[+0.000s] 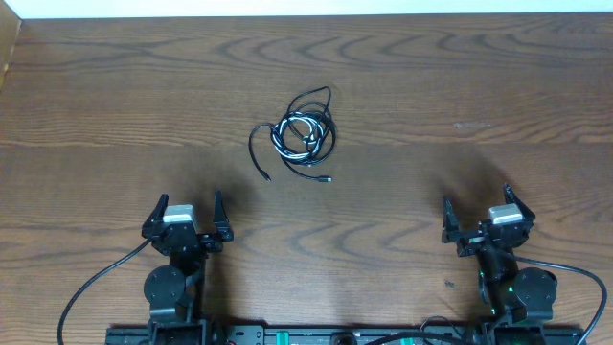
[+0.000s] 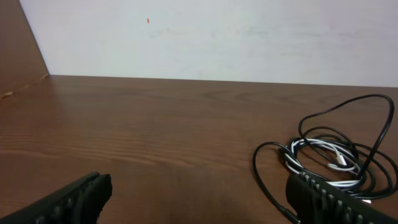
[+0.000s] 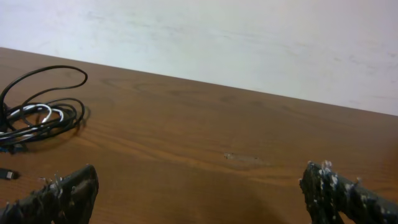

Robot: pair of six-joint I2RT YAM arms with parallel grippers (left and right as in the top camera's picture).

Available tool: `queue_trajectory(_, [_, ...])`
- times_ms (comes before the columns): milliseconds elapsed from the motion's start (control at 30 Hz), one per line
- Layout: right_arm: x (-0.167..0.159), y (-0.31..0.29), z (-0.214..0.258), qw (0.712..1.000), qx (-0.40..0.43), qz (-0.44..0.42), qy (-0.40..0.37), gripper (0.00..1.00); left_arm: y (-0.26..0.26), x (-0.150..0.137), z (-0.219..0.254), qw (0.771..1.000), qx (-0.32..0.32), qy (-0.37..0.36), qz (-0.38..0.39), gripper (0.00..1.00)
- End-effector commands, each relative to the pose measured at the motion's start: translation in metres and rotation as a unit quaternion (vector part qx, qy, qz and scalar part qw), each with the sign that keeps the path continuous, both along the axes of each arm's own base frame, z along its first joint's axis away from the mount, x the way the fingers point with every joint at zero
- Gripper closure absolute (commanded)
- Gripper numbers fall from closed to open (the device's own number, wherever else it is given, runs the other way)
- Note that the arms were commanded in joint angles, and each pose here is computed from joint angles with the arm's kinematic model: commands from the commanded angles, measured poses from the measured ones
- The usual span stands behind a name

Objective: Untangle cables

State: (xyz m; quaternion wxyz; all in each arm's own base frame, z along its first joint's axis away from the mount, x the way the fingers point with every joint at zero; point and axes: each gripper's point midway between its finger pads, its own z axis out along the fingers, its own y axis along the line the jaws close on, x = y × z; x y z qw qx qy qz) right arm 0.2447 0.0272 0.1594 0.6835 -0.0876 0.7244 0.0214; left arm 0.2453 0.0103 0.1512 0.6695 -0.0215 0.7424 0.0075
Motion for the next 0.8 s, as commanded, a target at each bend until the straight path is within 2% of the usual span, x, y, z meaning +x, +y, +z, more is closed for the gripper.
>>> queue_trajectory(0, [-0.0003,-0.0001,-0.0002,1.000,0.003,0.000,0.000,0.01,0.0013,-0.0015,-0.0142,1.000,0.000,0.025,0.003,0.05])
queue_trajectory(667, [0.0008,-0.0072,0.0024,1.000,-0.009,-0.020,-0.007,0.01,-0.0001,-0.0011,-0.0121,1.000,-0.001,0.021,-0.001,0.05])
queue_trajectory(767, [-0.0002,0.0020,0.0081,1.000,-0.003,0.006,-0.018,0.01,-0.0072,-0.0011,-0.0126,1.000,-0.003,0.022,-0.022,0.05])
